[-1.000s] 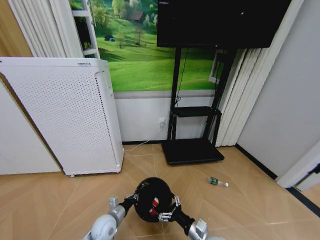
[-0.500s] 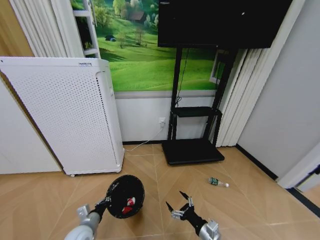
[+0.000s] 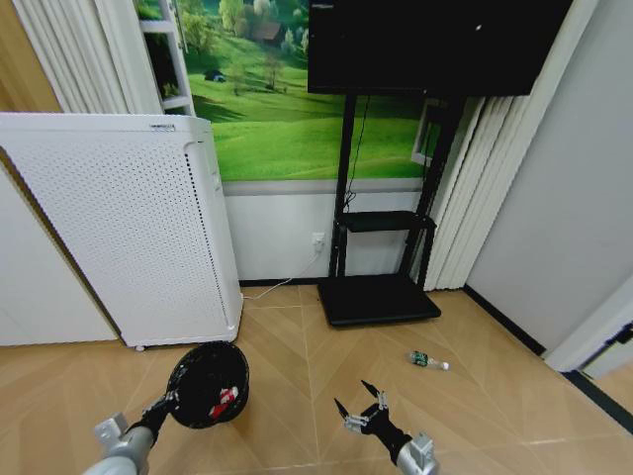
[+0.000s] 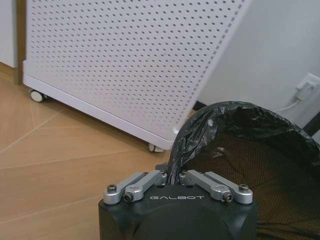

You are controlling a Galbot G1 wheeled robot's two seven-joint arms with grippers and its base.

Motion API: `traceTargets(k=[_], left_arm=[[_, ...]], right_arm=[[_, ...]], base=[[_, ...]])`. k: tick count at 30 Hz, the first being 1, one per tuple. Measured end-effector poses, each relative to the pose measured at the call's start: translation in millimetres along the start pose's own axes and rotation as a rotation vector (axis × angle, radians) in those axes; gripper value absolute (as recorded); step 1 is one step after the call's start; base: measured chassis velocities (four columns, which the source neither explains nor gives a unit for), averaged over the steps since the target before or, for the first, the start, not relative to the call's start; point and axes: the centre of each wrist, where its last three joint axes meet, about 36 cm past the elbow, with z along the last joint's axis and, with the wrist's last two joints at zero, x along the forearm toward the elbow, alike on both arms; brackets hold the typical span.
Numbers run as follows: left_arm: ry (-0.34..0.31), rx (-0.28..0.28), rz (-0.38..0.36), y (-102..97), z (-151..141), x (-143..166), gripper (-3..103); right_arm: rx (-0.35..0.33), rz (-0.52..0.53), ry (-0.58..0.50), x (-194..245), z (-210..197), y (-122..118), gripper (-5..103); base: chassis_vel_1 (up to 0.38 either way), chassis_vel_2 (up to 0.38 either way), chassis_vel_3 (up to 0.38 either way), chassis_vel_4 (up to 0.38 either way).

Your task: Pick up the trash bin and place the garbage on the floor into it.

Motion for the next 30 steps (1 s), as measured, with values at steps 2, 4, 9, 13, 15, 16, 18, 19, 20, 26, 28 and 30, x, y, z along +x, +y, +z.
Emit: traceTargets(k=[2,4,9,13,15,16,18,19,20,26,28,30], left_arm=[[0.006,0.0,0.014,0.6,0,0,4],[0.012,0.003,0.018,-0.9,3,-1,4],[0.032,0.003,0.03,-6.3,10,-1,4],[0.046,0.002,0.043,-12.2,17,2,4],[0.048,0.001,0.045,-12.7,18,3,4],[0.051,0.001,0.044,-12.4,19,3,4],[0.05,0.002,0.042,-11.8,18,4,4],[0.051,0.002,0.041,-11.5,19,4,4],[0.051,0.003,0.039,-11.3,19,4,4],[0.056,0.006,0.035,-13.6,23,6,4],[0.059,0.007,0.035,-14.2,25,6,4],[0.063,0.007,0.033,-14.5,28,8,4]], right_arm=[[-0.002,0.004,-0.002,-1,1,-1,100],[-0.003,0.006,-0.003,-2,1,-2,100],[-0.009,0.013,-0.007,-7,2,-6,100],[-0.04,0.036,-0.013,-18,3,-13,100],[-0.045,0.058,-0.012,-21,5,-14,100],[-0.048,0.076,-0.02,-23,8,-13,100],[-0.046,0.094,-0.03,-24,11,-13,100],[-0.043,0.103,-0.037,-25,12,-13,100],[-0.041,0.112,-0.043,-25,14,-13,100],[-0.051,0.11,-0.032,-25,14,-17,100],[-0.05,0.106,-0.029,-25,14,-18,100],[-0.048,0.105,-0.024,-24,15,-20,100]], base=[[-0.207,-0.203,0.18,0.194],[-0.224,-0.212,0.213,0.196],[-0.228,-0.238,0.253,0.251],[-0.28,-0.285,0.296,0.277],[-0.257,-0.25,0.261,0.285],[-0.195,-0.25,0.182,0.205],[-0.155,-0.202,0.141,0.151],[-0.058,-0.082,0.099,0.017],[-0.058,0.007,-0.008,0.017],[0.041,0.053,-0.054,-0.056],[0.052,0.072,-0.04,-0.055],[0.026,0.036,-0.01,-0.028]])
